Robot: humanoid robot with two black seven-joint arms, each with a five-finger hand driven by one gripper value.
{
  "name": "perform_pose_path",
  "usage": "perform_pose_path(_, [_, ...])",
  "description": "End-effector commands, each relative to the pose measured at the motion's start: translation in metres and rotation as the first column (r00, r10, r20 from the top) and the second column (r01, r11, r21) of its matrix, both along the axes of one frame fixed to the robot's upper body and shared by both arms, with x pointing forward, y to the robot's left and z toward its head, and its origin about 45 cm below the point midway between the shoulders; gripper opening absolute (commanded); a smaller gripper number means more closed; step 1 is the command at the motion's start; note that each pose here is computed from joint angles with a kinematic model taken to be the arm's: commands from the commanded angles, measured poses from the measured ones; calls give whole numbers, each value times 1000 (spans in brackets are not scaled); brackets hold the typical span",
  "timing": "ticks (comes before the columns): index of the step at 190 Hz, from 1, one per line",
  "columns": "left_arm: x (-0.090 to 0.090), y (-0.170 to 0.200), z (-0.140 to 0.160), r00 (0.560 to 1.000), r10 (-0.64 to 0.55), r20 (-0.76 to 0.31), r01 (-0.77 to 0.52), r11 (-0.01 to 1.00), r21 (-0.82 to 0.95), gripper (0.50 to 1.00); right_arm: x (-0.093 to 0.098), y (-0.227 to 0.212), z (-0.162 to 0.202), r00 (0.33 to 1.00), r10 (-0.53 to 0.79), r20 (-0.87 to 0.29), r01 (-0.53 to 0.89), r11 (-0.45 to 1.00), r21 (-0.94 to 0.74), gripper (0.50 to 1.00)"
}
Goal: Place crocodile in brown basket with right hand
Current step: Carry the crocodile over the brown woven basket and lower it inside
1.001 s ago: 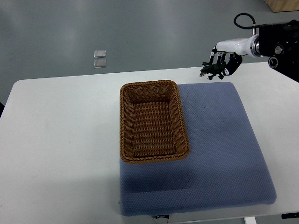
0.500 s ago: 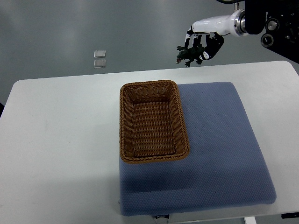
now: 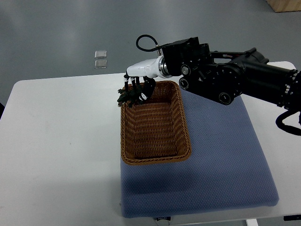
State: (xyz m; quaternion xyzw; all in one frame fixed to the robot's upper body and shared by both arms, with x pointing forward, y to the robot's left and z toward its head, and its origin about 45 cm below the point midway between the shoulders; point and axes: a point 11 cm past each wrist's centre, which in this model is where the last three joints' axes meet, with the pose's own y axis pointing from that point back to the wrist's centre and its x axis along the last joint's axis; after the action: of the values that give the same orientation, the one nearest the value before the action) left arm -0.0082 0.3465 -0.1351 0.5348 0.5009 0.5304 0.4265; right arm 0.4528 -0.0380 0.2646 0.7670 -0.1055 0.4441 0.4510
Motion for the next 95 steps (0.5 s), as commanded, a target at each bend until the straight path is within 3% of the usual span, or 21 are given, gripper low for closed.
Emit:
perform_pose_path(1, [-1,0,0,1000,-1,-1,1,1000,0,1000,-6,-2,-20,999,-7,-35,7,1000,-11,500])
perform_pose_path(95, [-1,0,0,1000,-4,-2,4,1000,1,1000,-7,-36,-50,997,-46,-60,41,995,-85,500])
